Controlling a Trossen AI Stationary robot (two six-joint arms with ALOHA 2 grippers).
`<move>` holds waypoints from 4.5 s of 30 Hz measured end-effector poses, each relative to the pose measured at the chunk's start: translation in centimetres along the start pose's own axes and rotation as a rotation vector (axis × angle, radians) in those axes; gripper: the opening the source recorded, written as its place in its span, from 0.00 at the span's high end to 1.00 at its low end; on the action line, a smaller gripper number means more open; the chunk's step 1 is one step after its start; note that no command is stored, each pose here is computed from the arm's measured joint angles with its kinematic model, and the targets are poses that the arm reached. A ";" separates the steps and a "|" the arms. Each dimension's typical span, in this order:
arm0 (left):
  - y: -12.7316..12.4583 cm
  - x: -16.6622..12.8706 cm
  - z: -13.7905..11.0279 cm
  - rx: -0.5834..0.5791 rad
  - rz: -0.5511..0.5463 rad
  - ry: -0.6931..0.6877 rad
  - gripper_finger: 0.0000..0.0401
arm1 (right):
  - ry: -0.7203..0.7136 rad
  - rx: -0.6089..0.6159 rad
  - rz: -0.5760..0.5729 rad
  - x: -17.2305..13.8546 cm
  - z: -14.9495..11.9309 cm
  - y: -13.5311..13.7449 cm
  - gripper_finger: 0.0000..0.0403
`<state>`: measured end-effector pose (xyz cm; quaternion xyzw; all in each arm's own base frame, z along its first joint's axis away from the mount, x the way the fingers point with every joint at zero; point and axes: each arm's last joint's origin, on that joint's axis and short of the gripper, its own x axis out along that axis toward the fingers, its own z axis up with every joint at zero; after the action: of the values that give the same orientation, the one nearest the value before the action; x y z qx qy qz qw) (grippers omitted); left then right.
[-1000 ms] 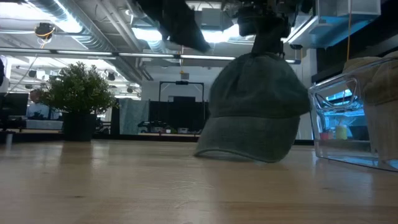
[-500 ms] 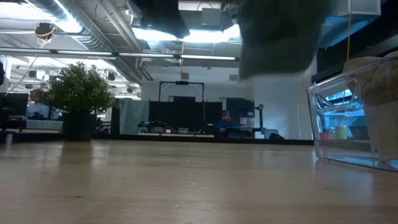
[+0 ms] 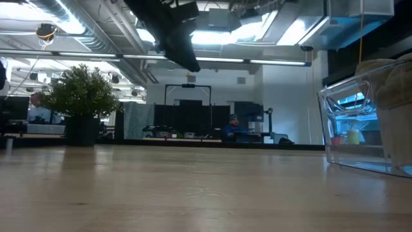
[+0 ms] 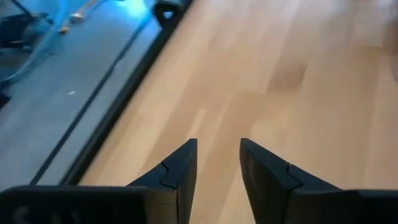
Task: Pick & Place hat
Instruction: Put the black cap into the bottom transparent bin
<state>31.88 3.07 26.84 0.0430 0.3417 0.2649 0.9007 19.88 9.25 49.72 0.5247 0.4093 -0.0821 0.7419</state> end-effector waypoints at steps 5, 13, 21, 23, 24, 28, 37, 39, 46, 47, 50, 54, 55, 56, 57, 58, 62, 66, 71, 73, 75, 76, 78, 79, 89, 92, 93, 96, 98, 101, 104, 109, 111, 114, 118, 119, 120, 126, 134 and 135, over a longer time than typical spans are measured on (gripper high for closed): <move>-0.2 0.8 0.0 0.009 -0.064 -0.002 0.71 | 0.022 0.102 -0.041 1.3 -3.9 0.4 0.92; -0.3 1.0 0.3 -0.006 -0.119 -0.024 0.71 | 0.037 0.210 -0.087 3.1 -9.2 0.9 0.92; -0.3 1.0 0.3 -0.006 -0.129 -0.025 0.71 | 0.016 0.263 -0.294 6.9 -13.3 0.3 0.92; -0.3 1.0 0.3 -0.007 -0.135 -0.025 0.71 | 0.005 0.275 -0.329 7.7 -14.0 0.2 0.92; -0.3 1.0 0.3 -0.007 -0.138 -0.028 0.71 | -0.001 0.280 -0.346 8.0 -14.4 0.1 0.92; -0.3 1.0 0.4 -0.011 -0.140 -0.036 0.71 | 0.005 0.293 -0.382 9.1 -15.3 0.0 0.92; -0.3 1.0 0.5 -0.015 -0.140 -0.045 0.71 | 0.005 0.309 -0.392 9.0 -15.4 0.0 0.92; -0.3 1.0 0.5 -0.015 -0.140 -0.046 0.71 | 0.011 0.313 -0.381 8.7 -15.3 0.1 0.92; -0.3 1.0 0.5 0.002 -0.138 -0.046 0.71 | -0.018 0.279 -0.302 7.6 -14.8 0.9 0.92; -0.3 1.0 0.5 0.002 -0.138 -0.046 0.71 | -0.017 0.278 -0.298 7.5 -14.8 0.9 0.92; -0.3 1.0 0.5 0.002 -0.138 -0.046 0.71 | -0.013 0.277 -0.292 7.3 -14.7 1.0 0.92; -0.3 1.0 0.5 0.002 -0.138 -0.046 0.71 | -0.002 0.269 -0.271 6.8 -14.6 1.3 0.92; -0.3 1.0 0.5 0.003 -0.138 -0.046 0.71 | 0.001 0.263 -0.267 6.7 -14.6 1.3 0.92; -0.3 1.0 0.5 0.003 -0.138 -0.045 0.71 | 0.001 0.264 -0.265 6.7 -14.5 1.4 0.92; -0.3 1.0 0.5 0.003 -0.138 -0.045 0.71 | 0.001 0.264 -0.265 6.6 -14.5 1.4 0.92; -0.3 1.0 0.5 0.003 -0.138 -0.046 0.71 | 0.000 0.263 -0.267 6.7 -14.5 1.3 0.92; -0.3 1.0 0.5 0.003 -0.138 -0.046 0.71 | -0.006 0.253 -0.325 7.9 -14.9 0.6 0.92; -0.3 1.0 0.5 0.003 -0.138 -0.045 0.71 | 0.009 0.274 -0.426 9.5 -15.5 -0.5 0.92; -0.3 1.0 0.5 0.002 -0.137 -0.045 0.71 | 0.000 0.269 -0.480 10.6 -15.8 -1.3 0.92; -0.2 1.0 0.5 0.002 -0.137 -0.045 0.71 | 0.001 0.268 -0.490 11.0 -15.9 -1.5 0.91; -0.2 1.0 0.5 0.002 -0.137 -0.045 0.71 | 0.001 0.272 -0.492 11.5 -16.1 -1.7 0.89; -0.2 1.0 0.5 0.002 -0.137 -0.045 0.71 | -0.003 0.281 -0.495 11.8 -16.2 -1.9 0.88; -0.2 1.0 0.5 0.002 -0.137 -0.045 0.71 | -0.011 0.302 -0.522 12.5 -16.4 -2.4 0.88; -0.2 1.0 0.5 0.002 -0.137 -0.045 0.71 | 0.000 0.320 -0.536 12.8 -16.5 -2.6 0.89; -0.2 1.0 0.5 0.021 -0.136 -0.047 0.72 | 0.039 0.423 -0.507 15.9 -16.6 -3.2 0.88; -0.2 1.0 0.5 0.020 -0.136 -0.047 0.72 | 0.024 0.445 -0.490 16.8 -15.7 -3.1 0.88; -0.2 1.0 0.5 0.020 -0.136 -0.047 0.72 | 0.016 0.453 -0.490 16.9 -15.5 -3.1 0.89; -0.2 1.0 0.5 0.021 -0.136 -0.046 0.72 | 0.006 0.472 -0.485 17.5 -15.1 -3.2 0.90; -0.2 1.0 0.5 0.021 -0.136 -0.047 0.72 | 0.007 0.476 -0.494 17.7 -15.1 -3.4 0.90; -0.2 1.0 0.5 0.029 -0.136 -0.044 0.72 | 0.023 0.481 -0.517 17.5 -15.4 -3.6 0.88; -0.2 1.0 0.4 0.032 -0.135 -0.039 0.72 | 0.049 0.471 -0.532 17.3 -15.9 -3.7 0.88; -0.2 1.0 0.5 0.031 -0.135 -0.042 0.72 | 0.169 0.442 -0.676 16.4 -17.0 -4.5 0.89; -0.2 1.0 0.5 0.030 -0.136 -0.044 0.72 | 0.192 0.436 -0.748 16.0 -17.2 -5.0 0.89; -0.2 1.0 0.5 0.028 -0.136 -0.047 0.72 | 0.197 0.403 -0.834 15.5 -17.3 -5.6 0.87; -0.2 1.0 0.5 0.028 -0.136 -0.047 0.72 | 0.212 0.323 -0.876 15.1 -17.1 -6.0 0.86; -0.2 1.0 0.5 0.028 -0.136 -0.047 0.72 | 0.219 0.294 -0.867 15.2 -17.1 -6.0 0.86; -0.2 1.0 0.5 0.028 -0.136 -0.047 0.72 | 0.227 0.269 -0.862 15.2 -17.1 -6.0 0.86; -0.2 1.0 0.5 0.028 -0.135 -0.047 0.72 | 0.237 0.259 -0.882 15.2 -16.5 -6.0 0.81; 0.0 1.0 0.5 0.029 -0.056 -0.045 0.72 | 0.253 0.249 -0.885 15.1 -16.5 -6.0 0.48; 0.0 1.0 0.4 0.031 -0.043 -0.041 0.72 | 0.259 0.245 -0.874 14.9 -16.5 -5.8 0.44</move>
<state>32.79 3.66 26.57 0.0551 0.3283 0.2393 0.9121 17.82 25.27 33.37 0.3929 0.6684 -0.3680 0.5132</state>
